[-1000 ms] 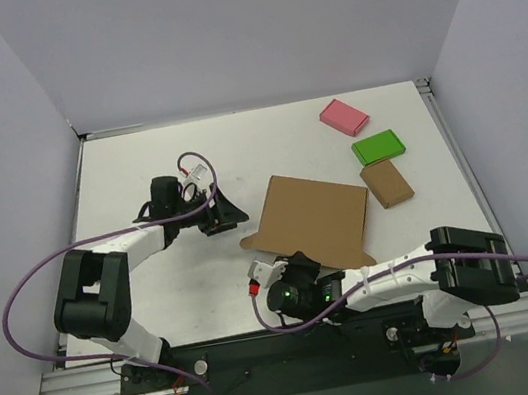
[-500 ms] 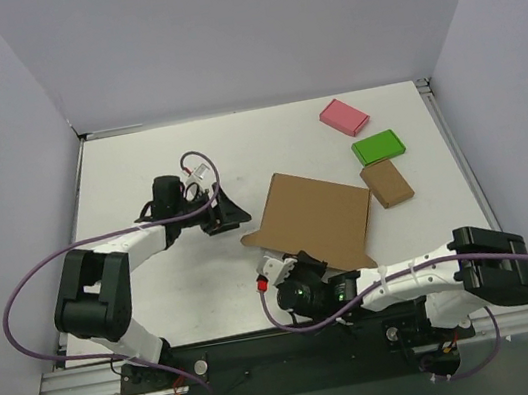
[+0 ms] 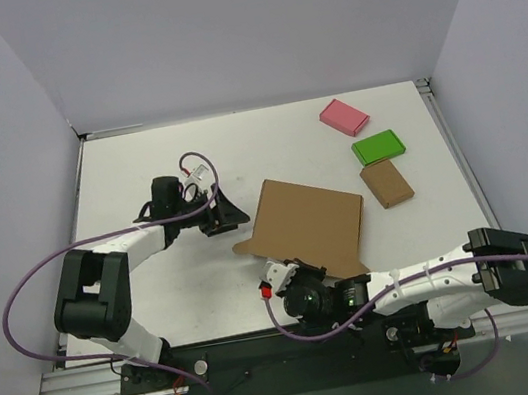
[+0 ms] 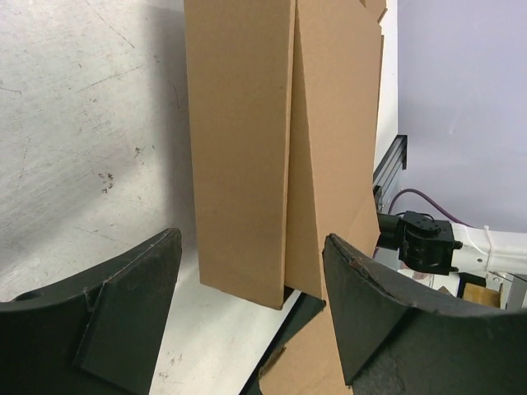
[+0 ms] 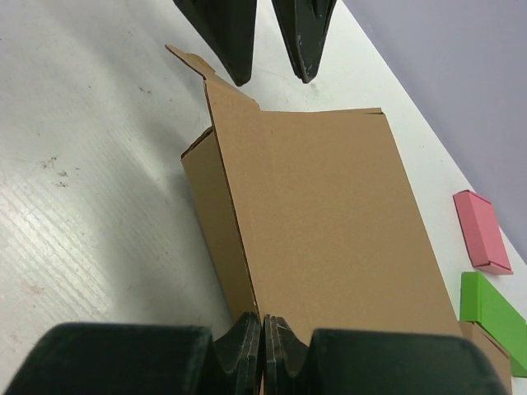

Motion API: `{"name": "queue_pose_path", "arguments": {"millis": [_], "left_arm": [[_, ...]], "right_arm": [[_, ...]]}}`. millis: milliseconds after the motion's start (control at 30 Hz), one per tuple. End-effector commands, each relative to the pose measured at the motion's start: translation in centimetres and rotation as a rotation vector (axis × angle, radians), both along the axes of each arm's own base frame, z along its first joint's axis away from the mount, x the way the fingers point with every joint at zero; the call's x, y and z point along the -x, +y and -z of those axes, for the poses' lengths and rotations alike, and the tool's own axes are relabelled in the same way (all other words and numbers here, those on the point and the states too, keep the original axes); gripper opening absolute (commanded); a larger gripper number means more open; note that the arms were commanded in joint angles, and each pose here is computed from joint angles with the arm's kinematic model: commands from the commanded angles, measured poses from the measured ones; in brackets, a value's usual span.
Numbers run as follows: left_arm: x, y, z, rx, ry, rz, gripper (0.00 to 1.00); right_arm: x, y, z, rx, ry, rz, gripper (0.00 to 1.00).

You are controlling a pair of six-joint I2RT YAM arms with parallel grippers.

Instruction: Fold the paper box

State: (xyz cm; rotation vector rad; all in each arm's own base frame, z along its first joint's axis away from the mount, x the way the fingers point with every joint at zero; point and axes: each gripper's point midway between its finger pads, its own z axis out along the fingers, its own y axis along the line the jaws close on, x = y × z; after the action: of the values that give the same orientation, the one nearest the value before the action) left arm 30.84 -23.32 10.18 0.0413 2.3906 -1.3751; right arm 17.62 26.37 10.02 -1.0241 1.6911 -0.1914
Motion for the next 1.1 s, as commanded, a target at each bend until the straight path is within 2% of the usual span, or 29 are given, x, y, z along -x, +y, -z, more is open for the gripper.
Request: {"name": "queue_pose_path", "arguments": {"millis": [0, 267, 433, 467, 833, 1067], "left_arm": [[-0.2, 0.2, -0.7, 0.000, -0.034, 0.005, 0.79], [0.2, 0.9, -0.7, -0.027, -0.035, -0.024, 0.80], [1.2, 0.5, -0.1, 0.026, 0.012, -0.017, 0.80], [1.3, 0.5, 0.0, 0.031, 0.023, -0.022, 0.83], [2.2, -1.1, -0.8, 0.147, 0.018, 0.003, 0.84], [1.4, -0.8, -2.4, 0.205, -0.003, -0.076, 0.84]], "right_arm": [[1.2, 1.6, -0.7, -0.133, 0.041, -0.048, 0.00], [2.5, 2.2, -1.7, -0.166, 0.030, -0.065, 0.00], [2.6, 2.3, -2.3, -0.204, 0.026, -0.051, 0.00], [2.6, 2.3, -2.4, -0.207, 0.025, -0.050, 0.00], [2.7, 2.6, -2.8, -0.230, 0.030, -0.060, 0.00], [2.7, 2.5, -2.6, -0.219, 0.030, -0.059, 0.00]]}}
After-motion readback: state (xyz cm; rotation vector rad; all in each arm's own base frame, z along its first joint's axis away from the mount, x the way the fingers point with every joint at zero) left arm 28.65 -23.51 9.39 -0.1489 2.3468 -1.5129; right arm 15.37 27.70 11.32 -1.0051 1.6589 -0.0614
